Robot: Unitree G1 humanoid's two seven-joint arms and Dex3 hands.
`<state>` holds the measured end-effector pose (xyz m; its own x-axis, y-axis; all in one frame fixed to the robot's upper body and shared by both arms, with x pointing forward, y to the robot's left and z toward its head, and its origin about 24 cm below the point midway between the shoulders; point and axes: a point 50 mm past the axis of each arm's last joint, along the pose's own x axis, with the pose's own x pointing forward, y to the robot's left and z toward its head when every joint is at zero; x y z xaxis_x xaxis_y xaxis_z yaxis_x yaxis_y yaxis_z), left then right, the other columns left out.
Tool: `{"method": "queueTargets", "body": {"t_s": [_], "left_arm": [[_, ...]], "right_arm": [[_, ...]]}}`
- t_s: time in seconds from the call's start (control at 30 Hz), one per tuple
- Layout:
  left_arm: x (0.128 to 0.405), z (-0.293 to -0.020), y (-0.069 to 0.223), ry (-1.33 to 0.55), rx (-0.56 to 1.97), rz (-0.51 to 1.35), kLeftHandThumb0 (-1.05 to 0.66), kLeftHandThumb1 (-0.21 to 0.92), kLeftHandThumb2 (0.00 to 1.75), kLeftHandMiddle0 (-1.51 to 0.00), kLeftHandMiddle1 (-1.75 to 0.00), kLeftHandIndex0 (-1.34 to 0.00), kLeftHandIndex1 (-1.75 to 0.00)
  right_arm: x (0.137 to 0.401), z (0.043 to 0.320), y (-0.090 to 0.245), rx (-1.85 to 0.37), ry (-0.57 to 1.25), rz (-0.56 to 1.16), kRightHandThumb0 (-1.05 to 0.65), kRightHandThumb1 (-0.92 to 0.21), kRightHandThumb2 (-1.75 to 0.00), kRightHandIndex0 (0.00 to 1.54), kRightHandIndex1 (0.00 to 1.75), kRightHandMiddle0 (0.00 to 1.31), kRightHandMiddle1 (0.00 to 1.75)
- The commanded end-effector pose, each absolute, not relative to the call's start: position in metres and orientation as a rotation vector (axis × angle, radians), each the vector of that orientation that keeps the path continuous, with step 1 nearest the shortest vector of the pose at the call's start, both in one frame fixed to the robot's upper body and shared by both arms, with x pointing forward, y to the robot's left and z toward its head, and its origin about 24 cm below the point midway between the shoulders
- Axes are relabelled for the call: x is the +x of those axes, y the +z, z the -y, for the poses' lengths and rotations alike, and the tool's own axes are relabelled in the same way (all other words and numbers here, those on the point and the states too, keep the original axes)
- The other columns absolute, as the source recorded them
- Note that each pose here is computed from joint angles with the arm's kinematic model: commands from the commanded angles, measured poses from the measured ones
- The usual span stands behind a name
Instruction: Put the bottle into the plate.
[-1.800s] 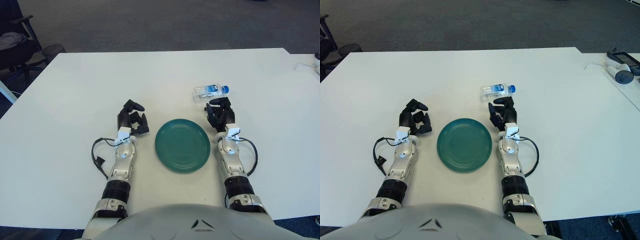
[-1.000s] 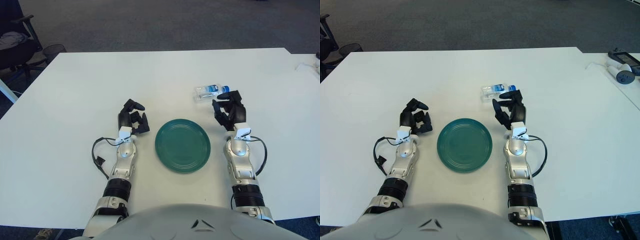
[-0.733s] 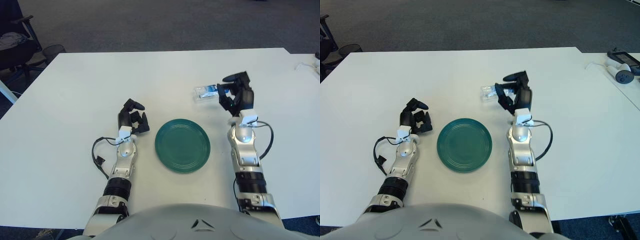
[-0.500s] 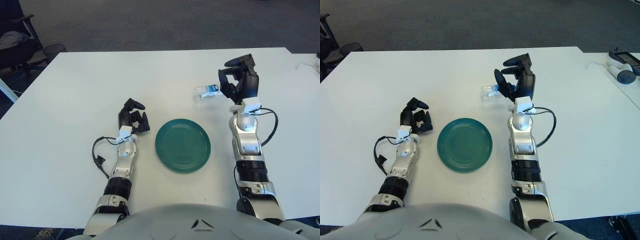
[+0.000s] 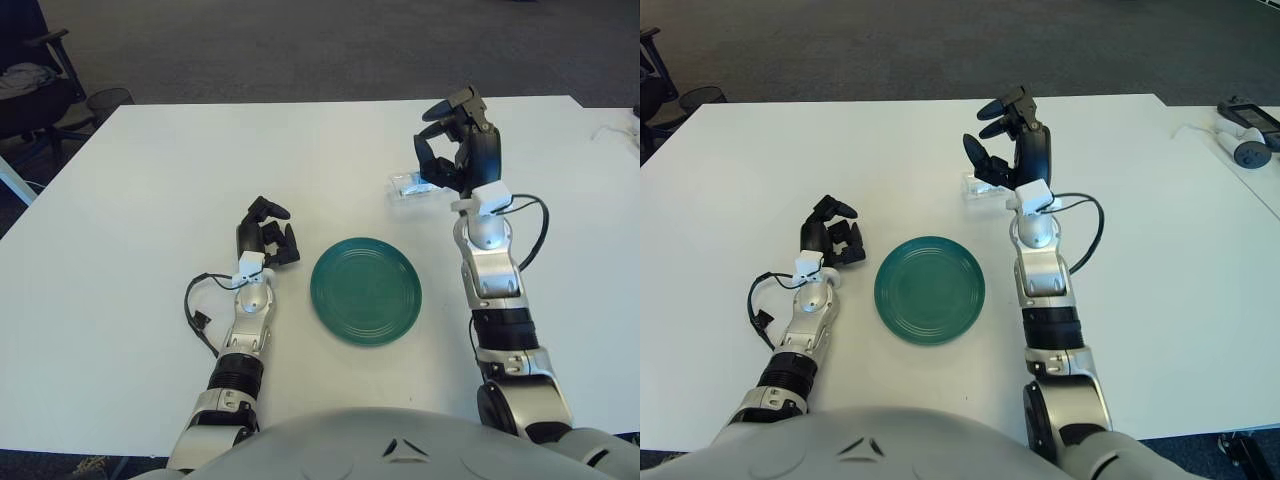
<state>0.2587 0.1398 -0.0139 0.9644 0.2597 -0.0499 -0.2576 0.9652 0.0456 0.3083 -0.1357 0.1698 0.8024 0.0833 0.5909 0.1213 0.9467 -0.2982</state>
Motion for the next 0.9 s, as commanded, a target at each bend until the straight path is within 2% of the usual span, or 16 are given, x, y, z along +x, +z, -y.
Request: {"method": "queueTargets", "body": {"t_s": [0.0,0.07,0.2,0.27,0.33,0.4,0.43,0.5,0.57,0.6,0.63,0.67,0.77,0.87], "left_arm": [[0.249,-0.143,-0.032,0.271,0.047,-0.155,-0.56,0.11,1.56,-1.22,-1.75,-0.78,-1.75],[0.249,-0.143,-0.032,0.272,0.049,-0.156,-0.56,0.12,1.56,-1.22,-1.75,-0.78,-1.75],[0.249,-0.143,-0.032,0.277,0.055,-0.161,-0.56,0.12,1.56,-1.22,-1.75,-0.78,-1.75],[0.248,-0.143,-0.032,0.276,0.055,-0.159,-0.56,0.12,1.56,-1.23,-1.75,-0.77,-1.75],[0.248,-0.142,-0.032,0.276,0.056,-0.157,-0.56,0.13,1.55,-1.23,-1.75,-0.77,-1.75],[0.248,-0.142,-0.032,0.278,0.058,-0.155,-0.55,0.13,1.54,-1.23,-1.75,-0.76,-1.75],[0.247,-0.142,-0.032,0.279,0.058,-0.154,-0.55,0.14,1.54,-1.23,-1.75,-0.76,-1.75],[0.247,-0.142,-0.032,0.281,0.062,-0.153,-0.55,0.14,1.53,-1.23,-1.75,-0.76,-1.75],[0.247,-0.142,-0.032,0.282,0.063,-0.152,-0.55,0.14,1.53,-1.23,-1.75,-0.76,-1.75],[0.246,-0.143,-0.033,0.281,0.058,-0.151,-0.55,0.14,1.53,-1.23,-1.75,-0.76,-1.75],[0.246,-0.143,-0.033,0.28,0.052,-0.15,-0.55,0.14,1.53,-1.23,-1.75,-0.76,-1.75],[0.246,-0.143,-0.033,0.28,0.048,-0.15,-0.55,0.14,1.53,-1.23,-1.75,-0.76,-1.75],[0.245,-0.143,-0.033,0.285,0.045,-0.149,-0.55,0.14,1.53,-1.23,-1.75,-0.76,-1.75],[0.244,-0.143,-0.033,0.293,0.054,-0.156,-0.55,0.14,1.53,-1.22,-1.75,-0.76,-1.75]], "right_arm": [[0.323,0.129,0.189,-0.419,0.011,0.676,0.0,-0.83,-0.51,0.43,1.44,0.26,1.62],[0.329,0.125,0.191,-0.462,0.04,0.667,0.0,-0.88,-0.42,0.42,1.41,0.25,1.63],[0.355,0.121,0.177,-0.631,0.166,0.589,-0.01,-0.91,-0.4,0.38,1.4,0.23,1.66],[0.365,0.119,0.164,-0.756,0.269,0.536,-0.21,-0.92,-0.45,0.37,1.14,0.23,1.69],[0.371,0.119,0.157,-0.846,0.343,0.5,-0.28,-0.92,-0.47,0.36,1.02,0.22,1.7],[0.373,0.119,0.154,-0.906,0.394,0.479,-0.46,-0.89,-0.46,0.32,0.78,0.13,1.34],[0.374,0.119,0.153,-0.918,0.405,0.475,-0.49,-0.89,-0.46,0.32,0.74,0.12,1.29],[0.376,0.121,0.147,-1.118,0.512,0.446,-0.57,-0.89,-0.43,0.27,0.59,0.08,1.12],[0.377,0.123,0.144,-1.234,0.569,0.432,-0.75,-0.91,-0.35,0.15,0.3,0.03,0.8],[0.377,0.125,0.143,-1.296,0.585,0.442,-0.77,-0.91,-0.34,0.13,0.26,0.03,0.76],[0.377,0.126,0.143,-1.353,0.595,0.453,-0.86,-0.91,-0.3,0.09,0.17,0.02,0.58],[0.377,0.127,0.142,-1.394,0.602,0.462,-0.93,-0.92,-0.27,0.05,0.11,0.01,0.42],[0.379,0.127,0.143,-1.463,0.598,0.489,-1.01,-0.92,-0.22,0.02,0.03,0.0,0.17],[0.381,0.126,0.144,-1.528,0.587,0.502,-1.04,-0.92,-0.15,0.0,0.01,0.0,0.06]]}}
